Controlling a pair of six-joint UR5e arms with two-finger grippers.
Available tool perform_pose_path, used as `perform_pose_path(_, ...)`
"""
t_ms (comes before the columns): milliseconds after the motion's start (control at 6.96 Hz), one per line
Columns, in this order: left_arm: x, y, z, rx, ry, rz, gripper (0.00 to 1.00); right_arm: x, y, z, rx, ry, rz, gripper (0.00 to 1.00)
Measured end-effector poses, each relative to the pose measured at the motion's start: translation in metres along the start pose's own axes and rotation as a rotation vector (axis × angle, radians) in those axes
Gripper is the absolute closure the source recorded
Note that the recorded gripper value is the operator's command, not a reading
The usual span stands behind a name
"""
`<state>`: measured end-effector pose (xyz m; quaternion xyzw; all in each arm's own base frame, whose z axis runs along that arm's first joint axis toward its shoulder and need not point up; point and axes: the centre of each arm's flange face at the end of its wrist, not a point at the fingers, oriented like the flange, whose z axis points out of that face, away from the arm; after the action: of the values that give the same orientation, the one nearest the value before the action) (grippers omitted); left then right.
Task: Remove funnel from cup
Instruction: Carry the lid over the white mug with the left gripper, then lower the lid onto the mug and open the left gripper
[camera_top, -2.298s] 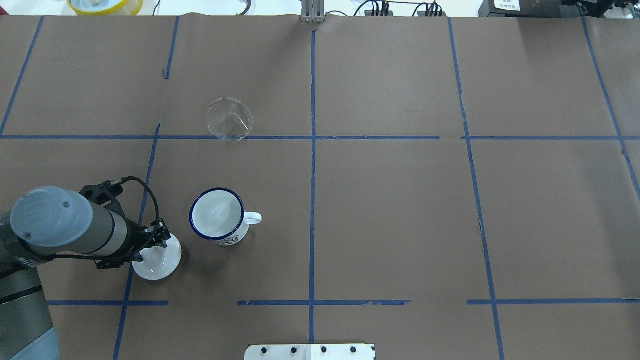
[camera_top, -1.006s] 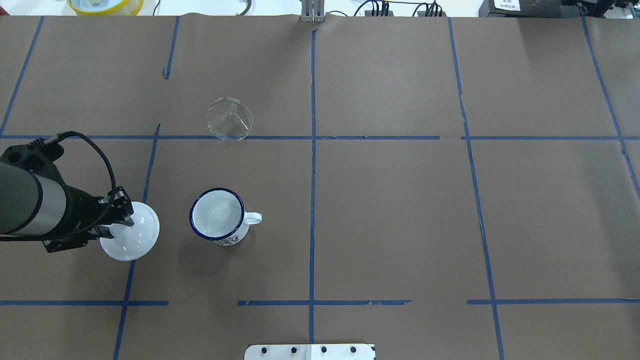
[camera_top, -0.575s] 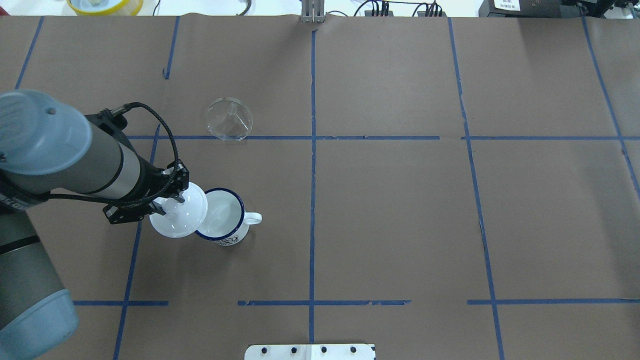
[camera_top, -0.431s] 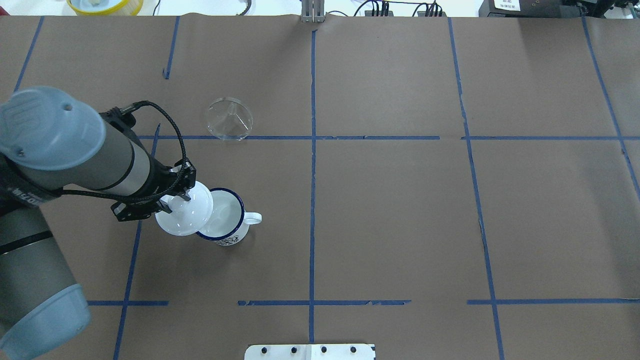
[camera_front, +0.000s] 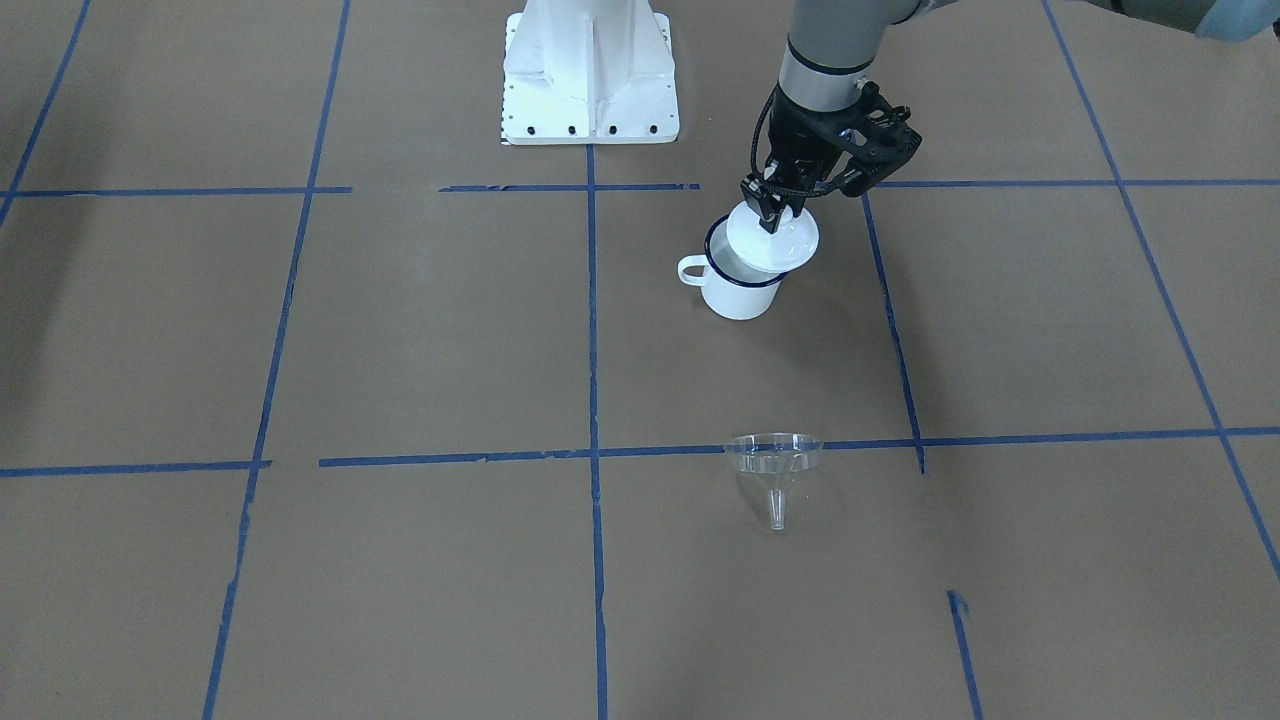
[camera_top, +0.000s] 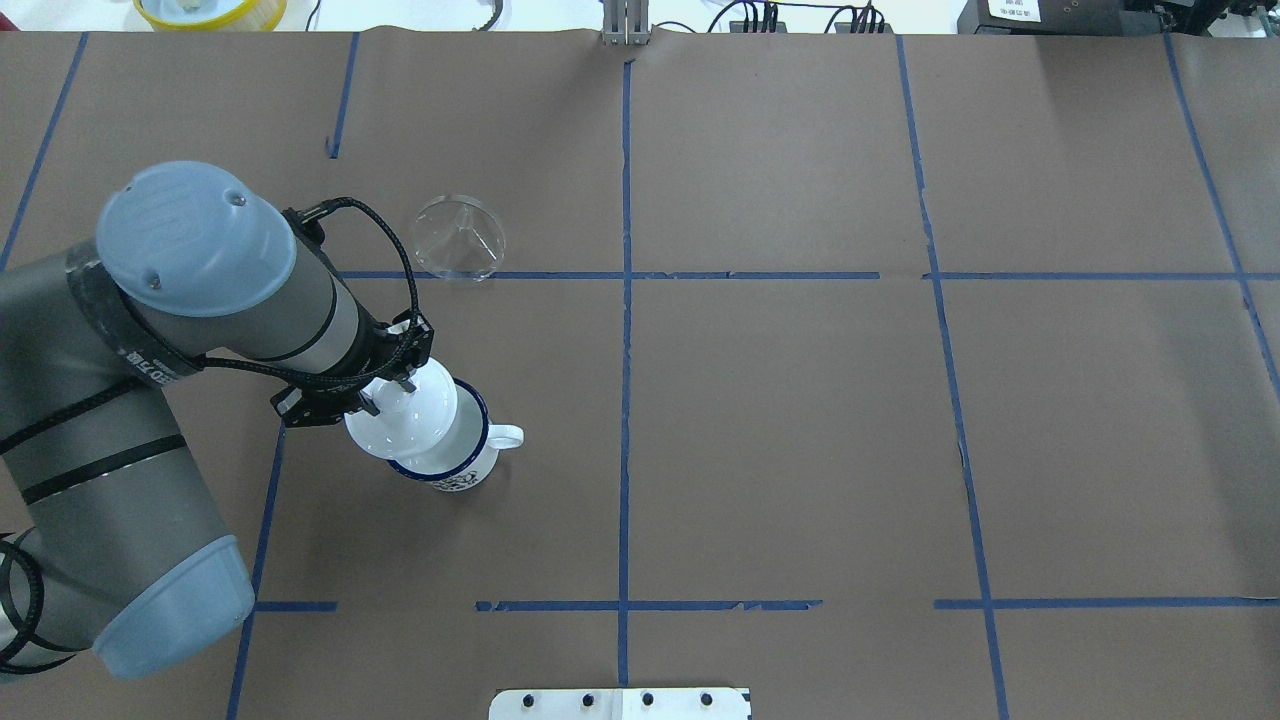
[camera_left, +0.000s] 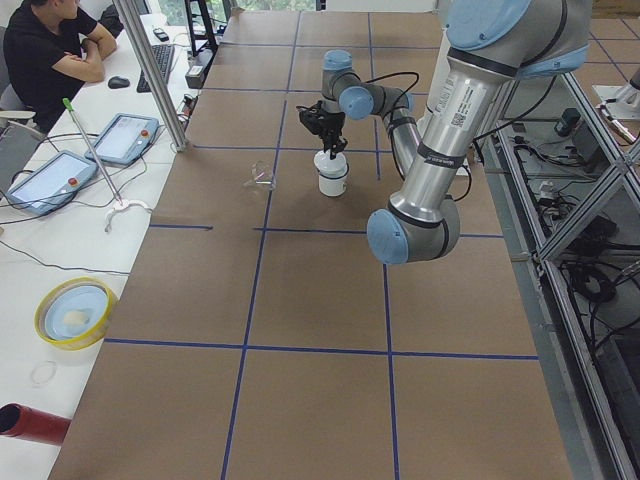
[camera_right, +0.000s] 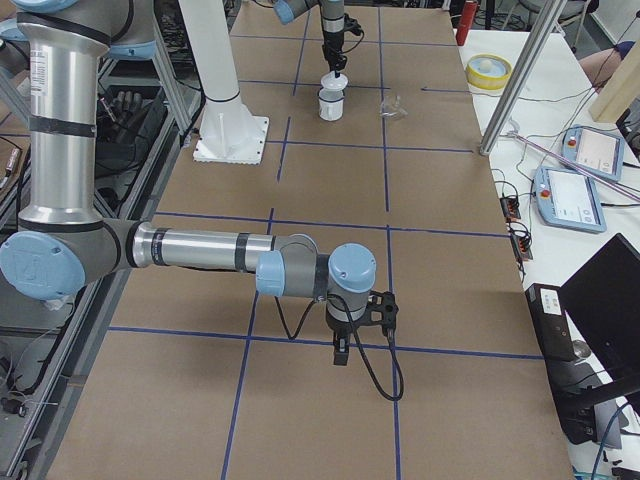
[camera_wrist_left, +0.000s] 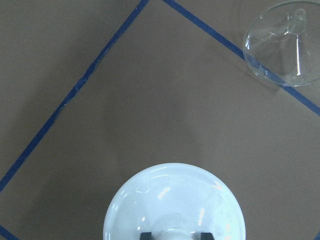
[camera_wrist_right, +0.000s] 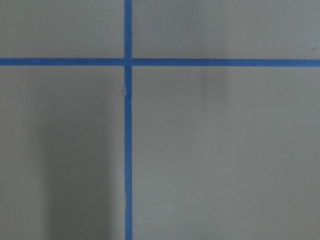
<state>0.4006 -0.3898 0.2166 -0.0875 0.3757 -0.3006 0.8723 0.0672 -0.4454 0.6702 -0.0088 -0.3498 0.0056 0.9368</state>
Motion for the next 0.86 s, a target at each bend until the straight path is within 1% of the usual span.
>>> perform_pose_path(431,0.005,0.004,0.014,-0.024,-0.002,0.009,1.0,0.0,0.0,0.0,0.0,0.0,0.0,0.0)
perform_pose_path(862,0.004,0.01,0.019,-0.036,-0.011,0.016,1.0,0.0,0.0,0.0,0.0,0.0,0.0,0.0)
